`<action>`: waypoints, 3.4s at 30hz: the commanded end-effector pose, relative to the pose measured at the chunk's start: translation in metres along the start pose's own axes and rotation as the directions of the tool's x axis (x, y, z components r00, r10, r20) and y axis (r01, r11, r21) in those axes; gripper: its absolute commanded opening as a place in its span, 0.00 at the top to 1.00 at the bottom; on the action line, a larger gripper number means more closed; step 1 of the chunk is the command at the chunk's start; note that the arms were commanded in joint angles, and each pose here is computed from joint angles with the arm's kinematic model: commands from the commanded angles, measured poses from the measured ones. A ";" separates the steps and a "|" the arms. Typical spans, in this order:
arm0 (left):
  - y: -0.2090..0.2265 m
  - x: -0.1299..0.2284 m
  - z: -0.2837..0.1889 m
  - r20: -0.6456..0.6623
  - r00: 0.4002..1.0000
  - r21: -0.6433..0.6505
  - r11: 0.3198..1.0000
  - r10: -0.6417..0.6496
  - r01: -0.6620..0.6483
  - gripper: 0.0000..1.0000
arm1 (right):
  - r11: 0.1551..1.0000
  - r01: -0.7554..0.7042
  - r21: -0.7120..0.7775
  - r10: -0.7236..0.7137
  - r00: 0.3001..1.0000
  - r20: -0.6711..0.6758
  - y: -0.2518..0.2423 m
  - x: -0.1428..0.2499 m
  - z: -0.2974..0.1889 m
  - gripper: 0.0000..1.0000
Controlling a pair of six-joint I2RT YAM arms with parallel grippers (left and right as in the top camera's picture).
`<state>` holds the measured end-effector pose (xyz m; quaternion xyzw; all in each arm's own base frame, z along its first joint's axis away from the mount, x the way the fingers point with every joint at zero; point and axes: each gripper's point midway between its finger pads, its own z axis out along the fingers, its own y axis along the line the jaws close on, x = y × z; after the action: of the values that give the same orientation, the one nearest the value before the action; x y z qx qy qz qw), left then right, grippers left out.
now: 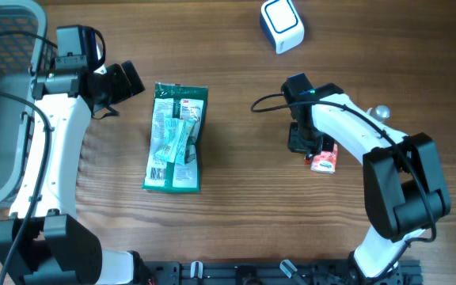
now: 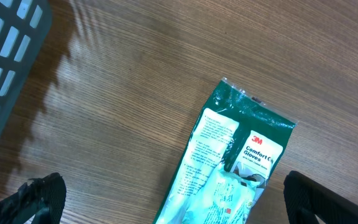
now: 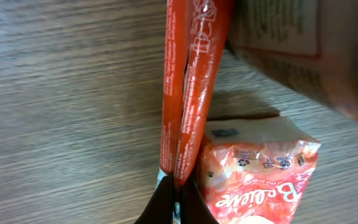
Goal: Scan the item barcode
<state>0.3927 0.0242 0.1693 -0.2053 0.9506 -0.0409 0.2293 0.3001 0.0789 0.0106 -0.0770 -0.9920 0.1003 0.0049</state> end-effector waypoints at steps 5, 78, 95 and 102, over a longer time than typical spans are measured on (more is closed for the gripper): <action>-0.002 -0.005 -0.006 0.018 1.000 0.014 1.000 -0.001 0.001 0.00 | 0.994 0.113 0.002 -0.113 0.994 0.003 0.002 -0.001 0.003 0.66; -0.008 0.123 0.032 -0.376 0.926 0.078 0.997 0.029 0.000 0.94 | 0.760 0.275 -0.589 -0.123 0.951 0.284 0.224 0.011 -0.104 0.00; -0.015 0.151 0.059 -0.344 0.928 0.036 0.989 0.146 -0.143 0.71 | 0.760 0.275 -0.589 -0.123 0.951 0.284 0.224 0.011 -0.104 0.00; -0.013 0.161 0.074 -0.326 0.933 0.057 0.989 0.149 -0.138 0.68 | 0.760 0.275 -0.589 -0.123 0.951 0.285 0.224 0.011 -0.104 0.00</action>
<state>0.3053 -0.0504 0.0427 -0.1253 0.9866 -0.0711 0.0770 0.3198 0.3183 0.0604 0.0486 -0.9664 -0.2269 -0.1103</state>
